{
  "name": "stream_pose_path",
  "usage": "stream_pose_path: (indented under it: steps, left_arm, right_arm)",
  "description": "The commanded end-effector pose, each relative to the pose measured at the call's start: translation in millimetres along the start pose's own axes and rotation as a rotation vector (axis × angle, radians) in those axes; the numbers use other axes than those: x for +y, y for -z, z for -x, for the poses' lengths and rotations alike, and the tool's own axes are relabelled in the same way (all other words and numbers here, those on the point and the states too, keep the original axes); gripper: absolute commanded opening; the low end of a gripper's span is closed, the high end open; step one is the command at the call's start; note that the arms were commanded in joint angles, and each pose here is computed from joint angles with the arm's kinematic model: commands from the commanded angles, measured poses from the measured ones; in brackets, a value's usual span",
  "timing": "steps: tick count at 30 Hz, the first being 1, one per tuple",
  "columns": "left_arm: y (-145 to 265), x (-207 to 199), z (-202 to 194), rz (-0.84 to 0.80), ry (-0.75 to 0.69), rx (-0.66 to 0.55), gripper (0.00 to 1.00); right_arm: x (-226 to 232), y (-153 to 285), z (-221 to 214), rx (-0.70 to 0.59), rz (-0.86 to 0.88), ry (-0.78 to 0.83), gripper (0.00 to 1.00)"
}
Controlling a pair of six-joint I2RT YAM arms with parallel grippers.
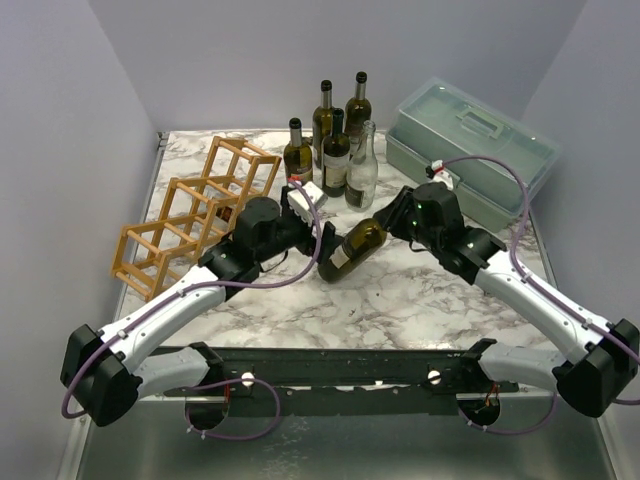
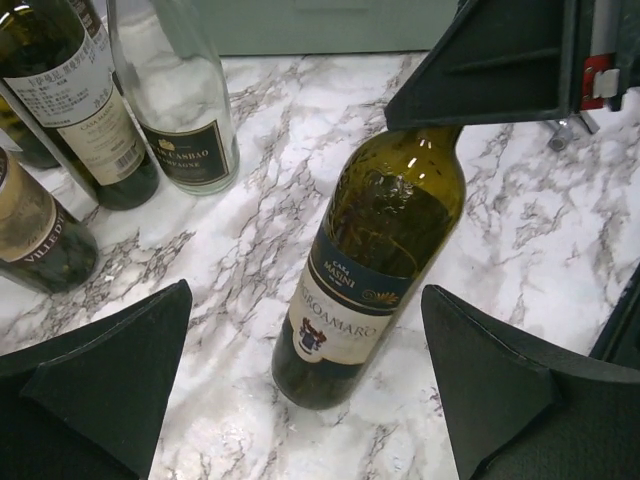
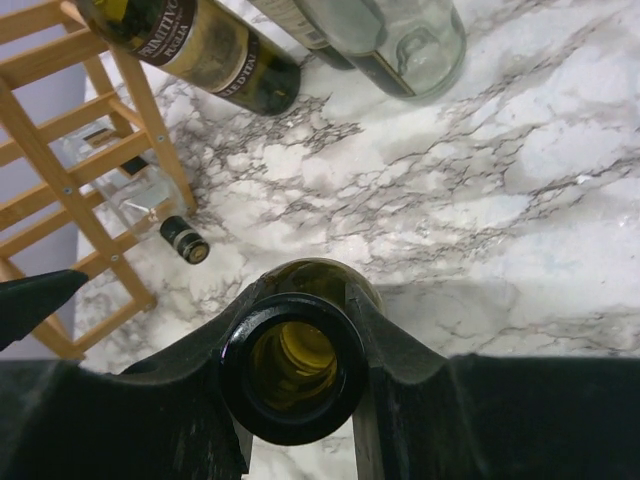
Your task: Put the wine bottle on the wine rack
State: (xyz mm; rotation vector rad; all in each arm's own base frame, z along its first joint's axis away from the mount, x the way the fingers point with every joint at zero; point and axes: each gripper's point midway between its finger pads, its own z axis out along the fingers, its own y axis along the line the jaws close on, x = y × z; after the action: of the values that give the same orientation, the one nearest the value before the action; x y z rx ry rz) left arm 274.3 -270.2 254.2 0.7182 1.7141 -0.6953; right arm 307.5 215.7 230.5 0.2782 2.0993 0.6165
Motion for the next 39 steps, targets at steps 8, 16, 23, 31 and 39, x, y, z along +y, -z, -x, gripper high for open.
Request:
stream_pose_path:
  steps: [8, 16, 23, 31, 39]
  left_arm:
    - [-18, -29, -10, -0.035, -0.182, -0.024, 0.99]
    - [-20, -34, -20, -0.064, -0.235, -0.007, 0.99]
    - [-18, -53, -32, -0.176, -0.257, 0.035, 0.99]
    - [-17, -72, -45, -0.295, -0.228, 0.089, 0.99]
    - [-30, -44, -49, -0.143, -0.252, 0.121, 0.99]
  right_arm:
    - [51, 38, 18, -0.010, 0.261, -0.246, 0.01]
    - [56, 47, 16, 0.011, 0.305, -0.315, 0.01]
    - [67, 65, 25, 0.008, 0.353, -0.328, 0.00]
    - [67, 77, 31, -0.010, 0.365, -0.313, 0.01]
    - [72, 92, 37, -0.020, 0.412, -0.369, 0.01]
